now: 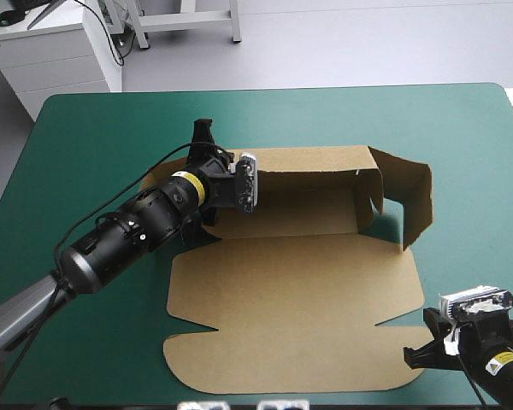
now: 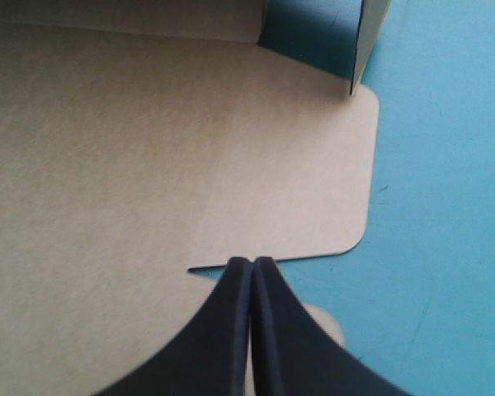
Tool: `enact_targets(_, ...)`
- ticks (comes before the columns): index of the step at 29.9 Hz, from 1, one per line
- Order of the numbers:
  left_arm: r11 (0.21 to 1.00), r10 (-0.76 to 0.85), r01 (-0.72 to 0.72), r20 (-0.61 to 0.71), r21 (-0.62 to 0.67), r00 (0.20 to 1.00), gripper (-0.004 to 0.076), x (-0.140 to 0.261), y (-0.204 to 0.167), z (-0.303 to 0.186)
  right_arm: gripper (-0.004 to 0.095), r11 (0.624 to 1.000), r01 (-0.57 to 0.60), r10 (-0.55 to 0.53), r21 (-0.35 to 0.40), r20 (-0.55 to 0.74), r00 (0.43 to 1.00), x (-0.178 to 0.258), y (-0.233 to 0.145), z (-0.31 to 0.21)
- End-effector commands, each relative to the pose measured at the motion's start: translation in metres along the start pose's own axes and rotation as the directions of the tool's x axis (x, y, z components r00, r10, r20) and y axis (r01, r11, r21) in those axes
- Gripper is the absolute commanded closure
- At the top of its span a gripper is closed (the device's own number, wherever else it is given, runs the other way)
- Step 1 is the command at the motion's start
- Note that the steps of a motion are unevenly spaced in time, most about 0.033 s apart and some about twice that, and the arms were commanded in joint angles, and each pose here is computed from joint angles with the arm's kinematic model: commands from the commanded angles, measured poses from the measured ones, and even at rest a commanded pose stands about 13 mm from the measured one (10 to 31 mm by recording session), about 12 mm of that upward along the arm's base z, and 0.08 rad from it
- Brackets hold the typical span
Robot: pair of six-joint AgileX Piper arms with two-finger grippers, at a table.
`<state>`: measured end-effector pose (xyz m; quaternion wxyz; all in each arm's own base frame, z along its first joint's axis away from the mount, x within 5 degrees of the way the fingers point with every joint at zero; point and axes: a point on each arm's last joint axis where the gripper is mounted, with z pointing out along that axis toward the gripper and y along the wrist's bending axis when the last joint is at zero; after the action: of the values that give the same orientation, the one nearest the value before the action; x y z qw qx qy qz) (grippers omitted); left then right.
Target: Fold the box
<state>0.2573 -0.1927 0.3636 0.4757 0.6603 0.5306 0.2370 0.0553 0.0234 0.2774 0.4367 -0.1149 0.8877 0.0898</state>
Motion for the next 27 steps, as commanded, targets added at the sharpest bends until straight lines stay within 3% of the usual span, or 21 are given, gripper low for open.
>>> enact_targets(1, 0.990, 0.016, 0.003, 0.134, -0.141, 0.991, 0.0731, -0.006, 0.013, -0.030, 0.0927, 1.000, 0.008, -0.008, 0.008, 0.074, 0.997, -0.012, 0.000, -0.004)
enact_targets(15, 0.999, 0.038, -0.035, 0.094, -0.042, 0.995, 0.0731, -0.004, -0.012, -0.003, 0.0927, 1.000, 0.008, -0.008, 0.008, 0.074, 0.997, -0.012, 0.000, -0.004)
enact_targets(27, 0.999, -0.025, 0.024, 0.013, 0.035, 1.000, 0.0731, 0.001, -0.024, 0.013, 0.0927, 1.000, -0.019, 0.021, -0.015, 0.100, 0.995, -0.015, 0.002, -0.006)
